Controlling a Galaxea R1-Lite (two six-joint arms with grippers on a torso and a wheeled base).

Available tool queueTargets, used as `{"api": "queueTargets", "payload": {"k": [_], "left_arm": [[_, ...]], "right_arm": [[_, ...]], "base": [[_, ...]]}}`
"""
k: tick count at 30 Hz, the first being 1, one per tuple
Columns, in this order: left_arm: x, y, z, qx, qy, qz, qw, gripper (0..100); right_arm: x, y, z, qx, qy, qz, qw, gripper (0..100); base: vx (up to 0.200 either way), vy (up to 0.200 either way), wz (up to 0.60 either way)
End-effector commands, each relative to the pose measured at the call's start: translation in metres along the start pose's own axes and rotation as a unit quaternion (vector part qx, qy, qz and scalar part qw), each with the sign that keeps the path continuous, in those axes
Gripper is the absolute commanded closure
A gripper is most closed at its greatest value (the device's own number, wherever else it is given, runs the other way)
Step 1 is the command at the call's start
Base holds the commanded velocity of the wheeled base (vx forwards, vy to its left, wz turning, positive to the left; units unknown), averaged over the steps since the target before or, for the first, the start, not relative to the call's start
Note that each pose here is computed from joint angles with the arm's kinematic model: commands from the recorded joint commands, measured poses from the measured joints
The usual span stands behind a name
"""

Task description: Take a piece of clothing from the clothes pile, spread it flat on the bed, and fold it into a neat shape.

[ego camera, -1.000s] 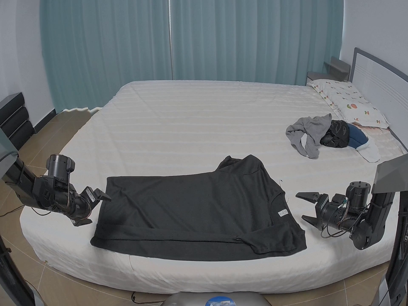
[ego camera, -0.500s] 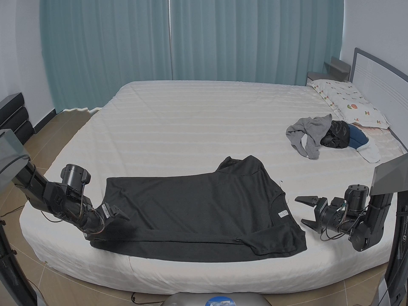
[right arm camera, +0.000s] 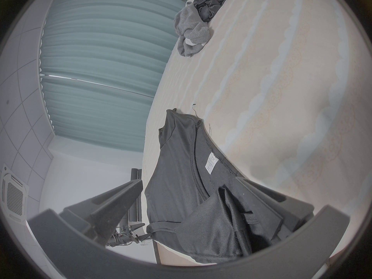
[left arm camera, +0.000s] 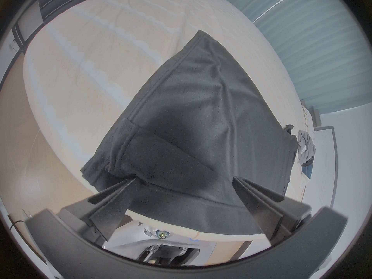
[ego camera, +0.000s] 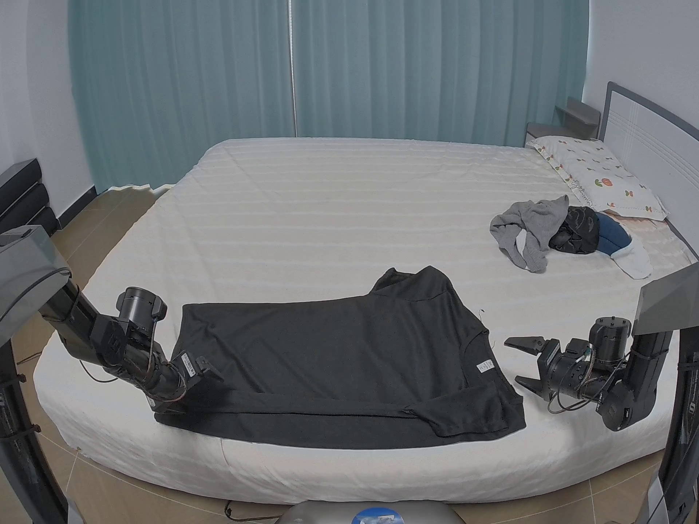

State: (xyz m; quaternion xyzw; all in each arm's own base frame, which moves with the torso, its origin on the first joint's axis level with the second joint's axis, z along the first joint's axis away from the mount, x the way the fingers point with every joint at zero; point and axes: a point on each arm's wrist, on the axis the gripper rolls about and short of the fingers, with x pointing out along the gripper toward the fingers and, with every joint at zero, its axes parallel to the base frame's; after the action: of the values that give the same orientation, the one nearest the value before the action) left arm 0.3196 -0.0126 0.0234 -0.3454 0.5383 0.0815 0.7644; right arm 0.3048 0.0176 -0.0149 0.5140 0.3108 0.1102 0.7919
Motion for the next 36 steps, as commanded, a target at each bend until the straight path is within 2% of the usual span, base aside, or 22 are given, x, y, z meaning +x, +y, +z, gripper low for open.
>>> {"api": "queueTargets", "payload": {"k": [1,8,13,19,22,25,26,27,28,36], "left_arm": [[0.006,-0.001,0.022,-0.034,-0.024,-0.006,0.9991,0],[-0.006,-0.003,0.054,-0.102,-0.081,-0.043,0.9905,0],[-0.013,0.000,0.073,-0.152,-0.116,-0.070,0.9790,0],[-0.019,0.005,0.079,-0.158,-0.126,-0.081,0.9759,0],[-0.017,0.012,0.076,-0.142,-0.120,-0.070,0.9802,0],[-0.011,0.021,0.068,-0.100,-0.104,-0.052,0.9881,0],[-0.007,0.028,0.059,-0.067,-0.088,-0.041,0.9930,0],[-0.007,0.029,0.057,-0.063,-0.085,-0.039,0.9936,0],[-0.004,0.032,0.050,-0.039,-0.073,-0.032,0.9961,0],[0.002,0.026,0.044,-0.022,-0.065,-0.028,0.9973,0]], "right_arm": [[0.000,0.000,0.000,0.000,0.001,0.000,1.0000,0],[0.001,-0.002,-0.001,0.001,0.002,-0.002,1.0000,0],[0.001,-0.002,-0.001,0.001,0.002,-0.002,1.0000,0],[0.001,-0.002,-0.001,0.001,0.002,-0.002,1.0000,0],[0.001,-0.002,-0.001,0.001,0.002,-0.002,1.0000,0],[0.001,-0.002,-0.001,0.000,0.002,-0.002,1.0000,0],[0.001,-0.002,-0.001,0.000,0.002,-0.002,1.0000,0],[0.001,-0.002,-0.001,0.000,0.002,-0.002,1.0000,0],[0.001,-0.002,-0.001,0.000,0.002,-0.002,1.0000,0],[0.001,-0.002,-0.001,0.000,0.002,-0.002,1.0000,0]], "base": [[0.000,0.000,0.00],[0.000,0.000,0.00],[0.000,0.000,0.00],[0.000,0.000,0.00],[0.000,0.000,0.00],[0.000,0.000,0.00],[0.000,0.000,0.00],[0.000,0.000,0.00],[0.000,0.000,0.00],[0.000,0.000,0.00]]}}
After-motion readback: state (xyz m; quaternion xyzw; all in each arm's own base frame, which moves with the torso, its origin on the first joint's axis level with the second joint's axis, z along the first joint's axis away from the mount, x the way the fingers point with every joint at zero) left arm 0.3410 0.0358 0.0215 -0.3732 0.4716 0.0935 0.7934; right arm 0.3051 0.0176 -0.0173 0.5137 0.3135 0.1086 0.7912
